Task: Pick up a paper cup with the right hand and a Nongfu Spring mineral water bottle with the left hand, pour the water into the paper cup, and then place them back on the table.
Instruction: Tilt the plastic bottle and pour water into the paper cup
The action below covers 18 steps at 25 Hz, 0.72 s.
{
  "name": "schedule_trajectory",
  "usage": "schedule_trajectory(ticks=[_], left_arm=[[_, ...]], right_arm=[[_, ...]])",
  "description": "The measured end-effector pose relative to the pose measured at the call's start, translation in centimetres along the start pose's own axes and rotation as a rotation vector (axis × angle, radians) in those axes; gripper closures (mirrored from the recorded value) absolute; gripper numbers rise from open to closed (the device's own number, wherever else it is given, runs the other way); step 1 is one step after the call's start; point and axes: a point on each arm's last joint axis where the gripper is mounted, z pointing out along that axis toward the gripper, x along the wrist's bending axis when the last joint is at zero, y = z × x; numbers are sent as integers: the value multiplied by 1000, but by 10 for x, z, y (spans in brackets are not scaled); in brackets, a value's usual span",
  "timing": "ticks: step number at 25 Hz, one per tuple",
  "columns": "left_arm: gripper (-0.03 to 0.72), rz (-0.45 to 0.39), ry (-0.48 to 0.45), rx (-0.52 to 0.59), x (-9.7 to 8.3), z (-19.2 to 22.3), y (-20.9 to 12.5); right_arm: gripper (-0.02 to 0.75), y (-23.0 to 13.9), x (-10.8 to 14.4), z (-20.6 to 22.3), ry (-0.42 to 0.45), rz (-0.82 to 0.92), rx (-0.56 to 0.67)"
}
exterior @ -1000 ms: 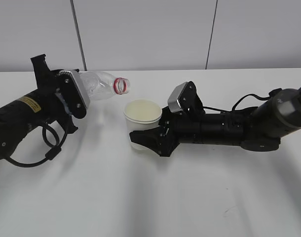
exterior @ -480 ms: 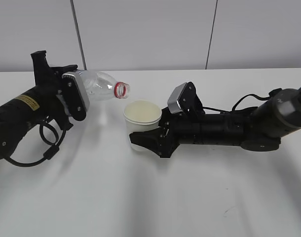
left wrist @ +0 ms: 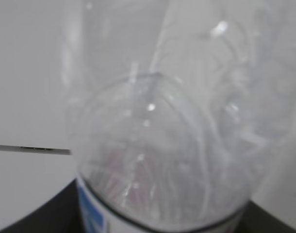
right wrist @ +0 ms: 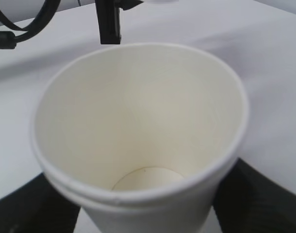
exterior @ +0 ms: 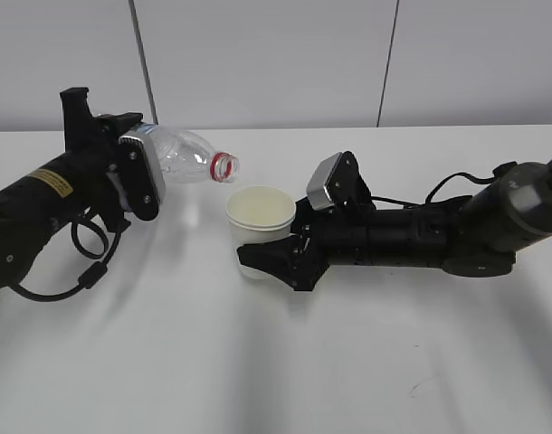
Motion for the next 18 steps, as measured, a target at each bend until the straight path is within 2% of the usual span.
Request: schedule_trajectory(ticks=[18], left_arm=[[326, 44, 44, -9, 4, 0, 1]], right_arm=[[177, -2, -1, 0, -7, -3, 22]])
